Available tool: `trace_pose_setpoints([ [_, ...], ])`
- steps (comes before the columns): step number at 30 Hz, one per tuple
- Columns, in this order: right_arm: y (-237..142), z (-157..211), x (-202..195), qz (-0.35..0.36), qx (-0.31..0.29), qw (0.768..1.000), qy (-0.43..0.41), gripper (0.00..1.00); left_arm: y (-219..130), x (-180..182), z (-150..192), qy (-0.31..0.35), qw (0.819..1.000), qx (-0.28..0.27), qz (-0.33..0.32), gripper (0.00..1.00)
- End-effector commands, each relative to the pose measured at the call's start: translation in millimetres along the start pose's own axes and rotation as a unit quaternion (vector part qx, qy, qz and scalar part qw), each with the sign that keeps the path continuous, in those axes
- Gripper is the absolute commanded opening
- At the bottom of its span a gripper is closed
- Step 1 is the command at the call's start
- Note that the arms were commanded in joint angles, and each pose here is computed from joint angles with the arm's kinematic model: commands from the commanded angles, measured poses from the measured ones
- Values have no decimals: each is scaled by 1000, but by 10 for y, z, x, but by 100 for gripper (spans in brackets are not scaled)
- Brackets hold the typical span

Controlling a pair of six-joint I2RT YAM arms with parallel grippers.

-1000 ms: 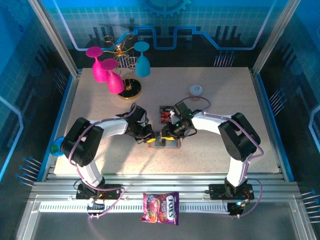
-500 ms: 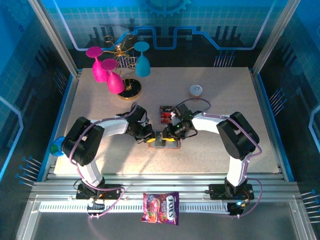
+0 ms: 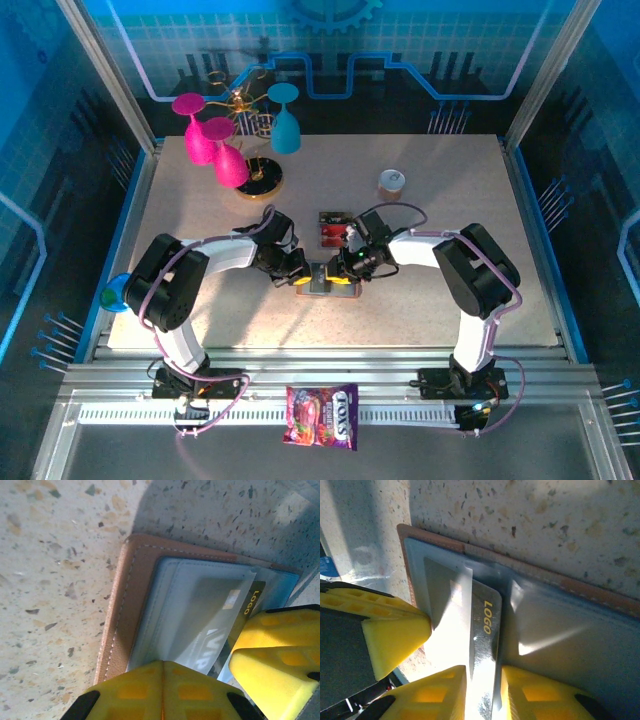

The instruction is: Take the credit cards out of the card holder

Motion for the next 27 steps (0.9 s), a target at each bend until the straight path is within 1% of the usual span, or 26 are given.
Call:
trace_pose_setpoints([
  [1,20,-17,-59,-26,5,999,18,25,86,72,51,-7,999,21,-27,8],
  [5,15,-28,-68,-47,5,999,24,24,91,66,54,-6,999,23,-27,8],
  [8,15,-29,-83,-49,7,998,27,23,95,64,58,-7,999,24,-27,8],
  [12,-13,-22,-85,-51,2,998,27,20,89,68,62,-7,999,24,-29,8],
  [18,-101,-29,-43,-56,-11,998,20,13,76,55,57,-5,999,22,-31,8],
  [27,-214,1,-100,-23,-16,1000,14,11,69,55,59,-4,999,22,-33,8],
])
Point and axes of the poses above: each hand's point on the last joint's axis, 136 mm out from that joint toward the fingers, its own y axis out along the fingers, its own x axis along the line the jaws close on, z = x × y, the point moved 9 cm from there along -y, back along the fingers, and after that the axes turned 11 degrees about y, right-handed, at the moved point
